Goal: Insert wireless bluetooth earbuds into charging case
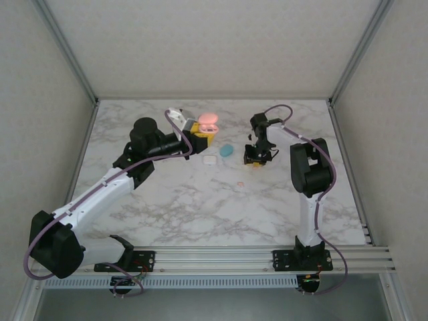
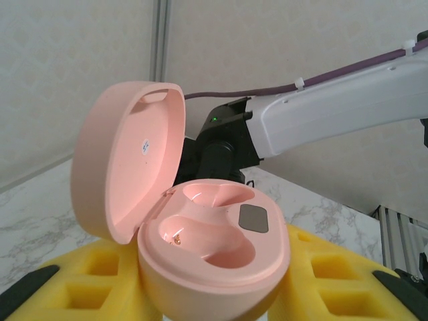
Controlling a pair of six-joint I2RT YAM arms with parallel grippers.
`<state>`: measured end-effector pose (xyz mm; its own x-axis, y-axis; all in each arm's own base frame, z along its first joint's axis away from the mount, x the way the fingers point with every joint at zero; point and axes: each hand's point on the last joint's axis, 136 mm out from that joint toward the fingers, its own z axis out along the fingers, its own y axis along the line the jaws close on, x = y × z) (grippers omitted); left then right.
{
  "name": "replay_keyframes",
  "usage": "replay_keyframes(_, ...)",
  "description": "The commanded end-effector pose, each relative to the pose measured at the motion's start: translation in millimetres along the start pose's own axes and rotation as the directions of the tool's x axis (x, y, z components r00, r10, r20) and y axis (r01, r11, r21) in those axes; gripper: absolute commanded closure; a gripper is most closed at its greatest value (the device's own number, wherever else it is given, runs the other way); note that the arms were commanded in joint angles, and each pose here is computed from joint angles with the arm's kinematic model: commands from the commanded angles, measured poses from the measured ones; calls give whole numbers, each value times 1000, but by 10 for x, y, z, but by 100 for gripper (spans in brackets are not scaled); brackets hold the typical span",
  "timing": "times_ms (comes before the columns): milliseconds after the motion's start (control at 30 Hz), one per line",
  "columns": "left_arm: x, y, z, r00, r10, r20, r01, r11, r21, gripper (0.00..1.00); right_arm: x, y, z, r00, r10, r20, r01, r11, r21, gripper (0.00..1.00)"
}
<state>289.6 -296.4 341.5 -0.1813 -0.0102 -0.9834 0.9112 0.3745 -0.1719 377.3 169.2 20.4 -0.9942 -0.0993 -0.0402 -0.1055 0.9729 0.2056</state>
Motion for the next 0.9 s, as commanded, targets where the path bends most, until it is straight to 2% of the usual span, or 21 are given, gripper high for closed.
replay_keyframes(0,-208,-19,-34,998,42,36,-42,999,0,85,345,103,-62,986,-140,-85,141,990,7,70)
replay_keyframes(267,-208,-20,-11,999,37,32,-38,999,10,85,714,411,-297,911,-404,-81,400,915,-58,68)
replay_keyframes(333,-209,-21,-9,999,38,31,-38,999,11,85,707,378,-375,908,-414,-63,414,910,-12,67)
replay_keyframes(400,-209,-22,-11,999,40,29,-41,999,11,85,595,247,-478,952,-304,-22,305,951,59,67)
replay_keyframes(467,-194,-24,-15,999,38,24,-38,999,11,85,512,151,-556,992,-124,28,122,991,62,65)
replay_keyframes(633,-180,-32,-42,999,43,17,-43,999,4,85,564,87,-555,984,151,99,-151,988,-6,64)
replay_keyframes(733,-165,-32,-48,999,48,8,-48,999,1,85,618,17,-517,972,211,102,-214,977,11,62)
replay_keyframes(867,-162,-27,-47,999,51,6,-51,999,-1,86,665,90,-395,961,272,47,-272,962,-7,61)
